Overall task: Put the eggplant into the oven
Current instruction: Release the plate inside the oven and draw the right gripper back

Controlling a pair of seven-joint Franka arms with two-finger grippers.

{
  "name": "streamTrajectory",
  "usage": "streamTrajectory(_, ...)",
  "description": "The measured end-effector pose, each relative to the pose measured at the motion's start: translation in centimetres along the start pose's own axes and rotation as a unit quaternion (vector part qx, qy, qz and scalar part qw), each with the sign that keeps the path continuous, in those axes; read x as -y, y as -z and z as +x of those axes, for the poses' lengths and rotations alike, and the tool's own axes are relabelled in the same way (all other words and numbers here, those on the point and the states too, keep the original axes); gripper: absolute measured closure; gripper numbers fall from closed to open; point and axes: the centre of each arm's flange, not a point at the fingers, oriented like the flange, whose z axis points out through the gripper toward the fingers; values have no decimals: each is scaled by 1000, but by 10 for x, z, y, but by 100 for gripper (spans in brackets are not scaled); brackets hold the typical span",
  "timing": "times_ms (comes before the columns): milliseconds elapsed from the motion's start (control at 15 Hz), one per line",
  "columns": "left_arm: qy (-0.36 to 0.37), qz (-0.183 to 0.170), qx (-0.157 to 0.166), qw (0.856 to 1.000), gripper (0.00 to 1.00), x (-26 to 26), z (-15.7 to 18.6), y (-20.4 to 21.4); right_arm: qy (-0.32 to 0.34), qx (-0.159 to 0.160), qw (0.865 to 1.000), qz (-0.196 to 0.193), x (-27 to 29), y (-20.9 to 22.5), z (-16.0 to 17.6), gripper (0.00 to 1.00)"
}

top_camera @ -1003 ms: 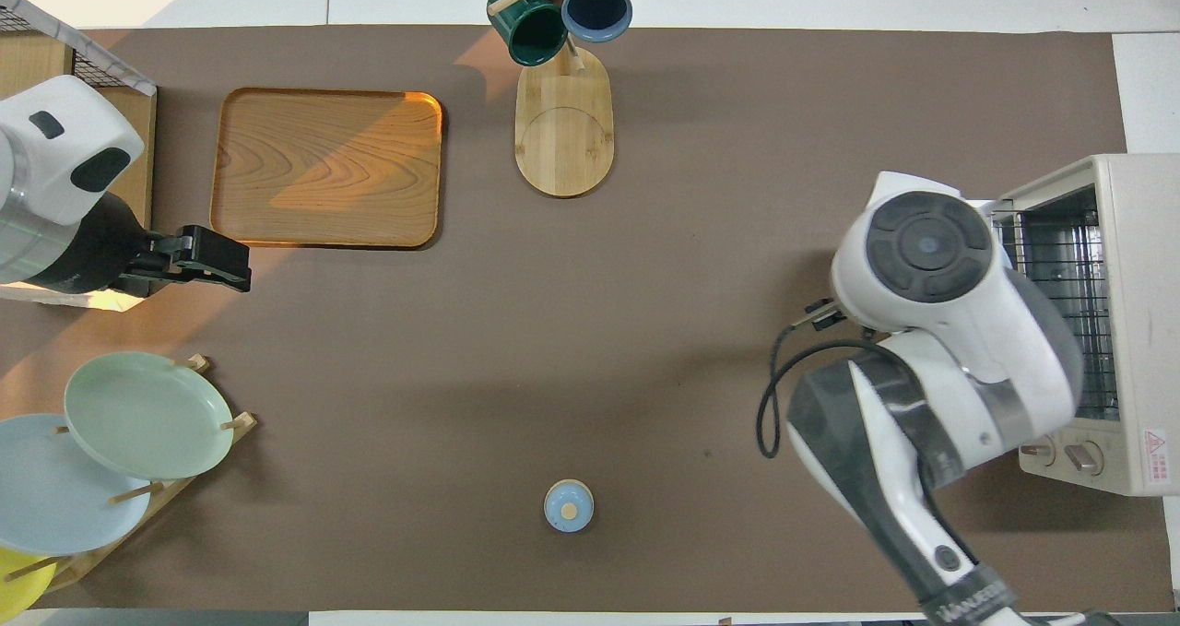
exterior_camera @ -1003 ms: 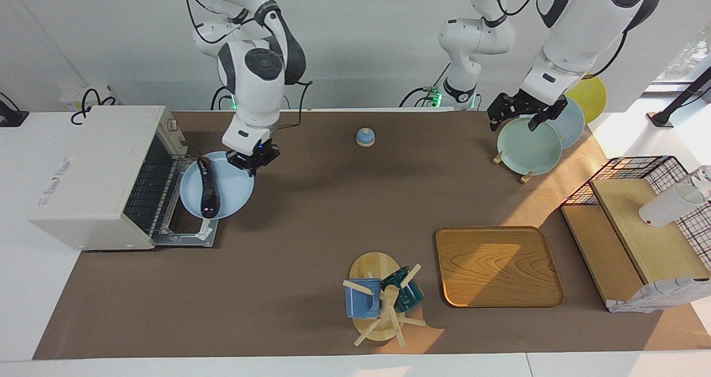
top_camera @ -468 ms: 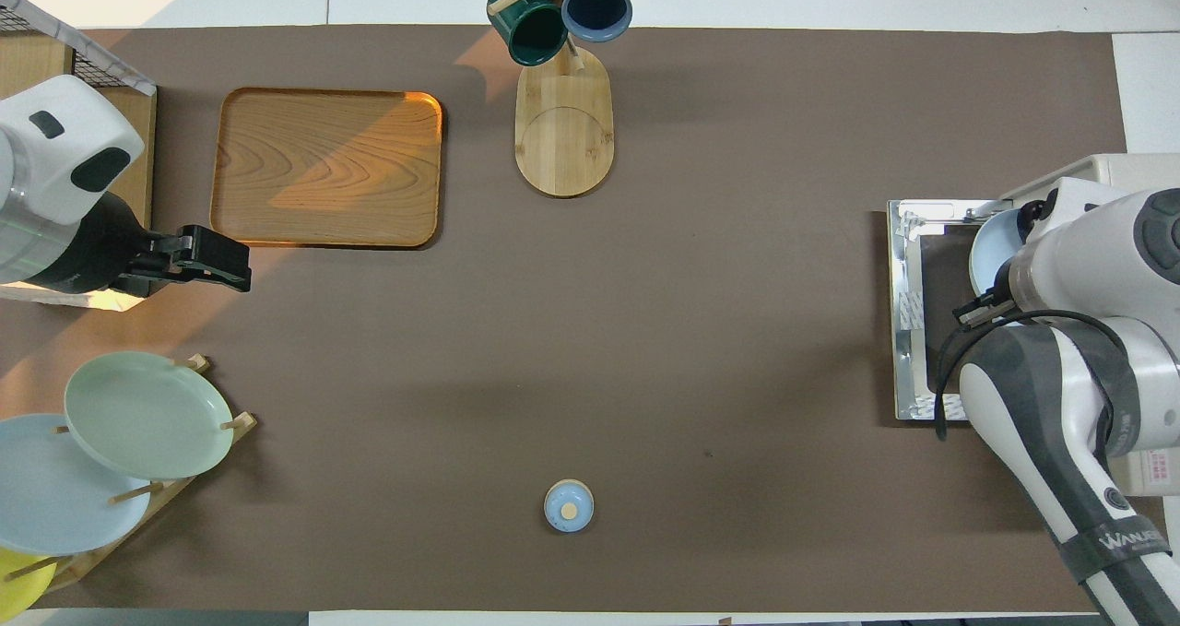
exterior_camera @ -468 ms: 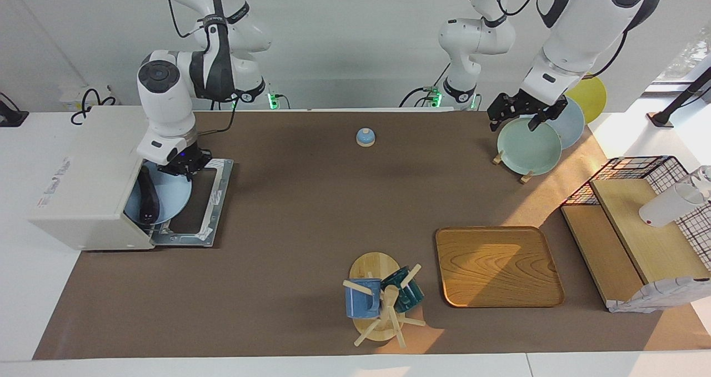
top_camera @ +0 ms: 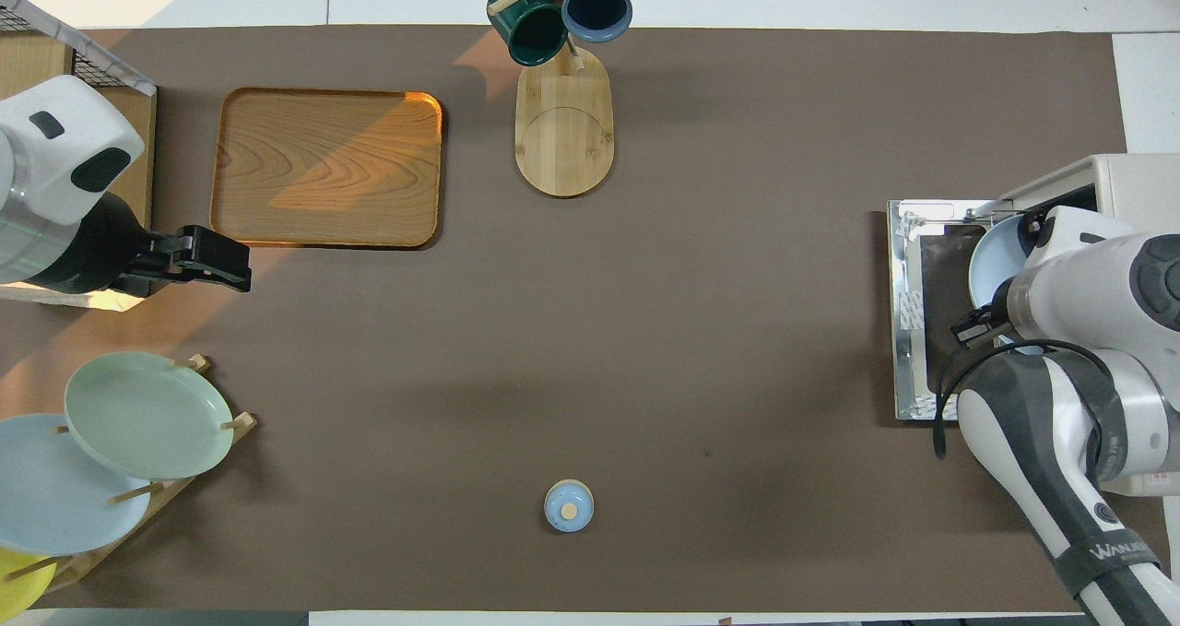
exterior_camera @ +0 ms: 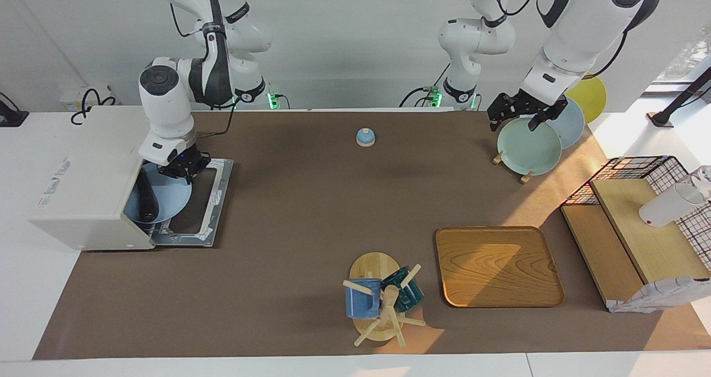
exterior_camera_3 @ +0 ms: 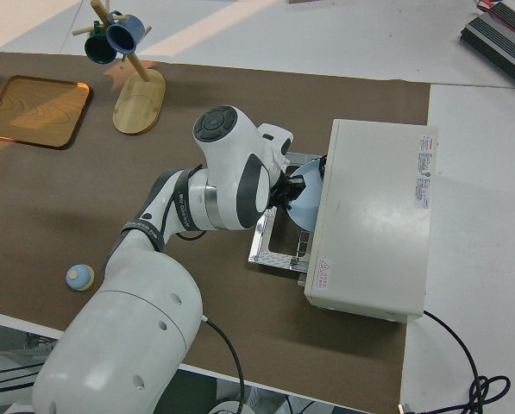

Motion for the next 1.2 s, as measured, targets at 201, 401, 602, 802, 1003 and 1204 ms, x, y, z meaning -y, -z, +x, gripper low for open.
streamTrajectory(201, 0, 0, 0, 1000, 0, 0, 0, 0, 4, -1, 1000, 6, 3, 3, 2, 56)
streamTrajectory(401, 0, 0, 0, 1000, 0, 0, 0, 0, 4, -20, 999, 30, 18, 25, 20, 39)
streamTrajectory(602, 0, 0, 0, 1000, 0, 0, 0, 0, -36, -29, 998, 36, 49, 30, 40, 68)
streamTrajectory(802, 0, 0, 0, 1000, 0, 0, 0, 0, -64, -28, 997, 43, 81, 5, 62, 98)
streamTrajectory(1003, 0, 0, 0, 1000, 0, 0, 0, 0, -77, -9, 996, 51, 84, -34, 68, 99)
streamTrajectory(1204, 0, 0, 0, 1000, 0, 0, 0, 0, -78, 13, 996, 52, 78, -64, 66, 99)
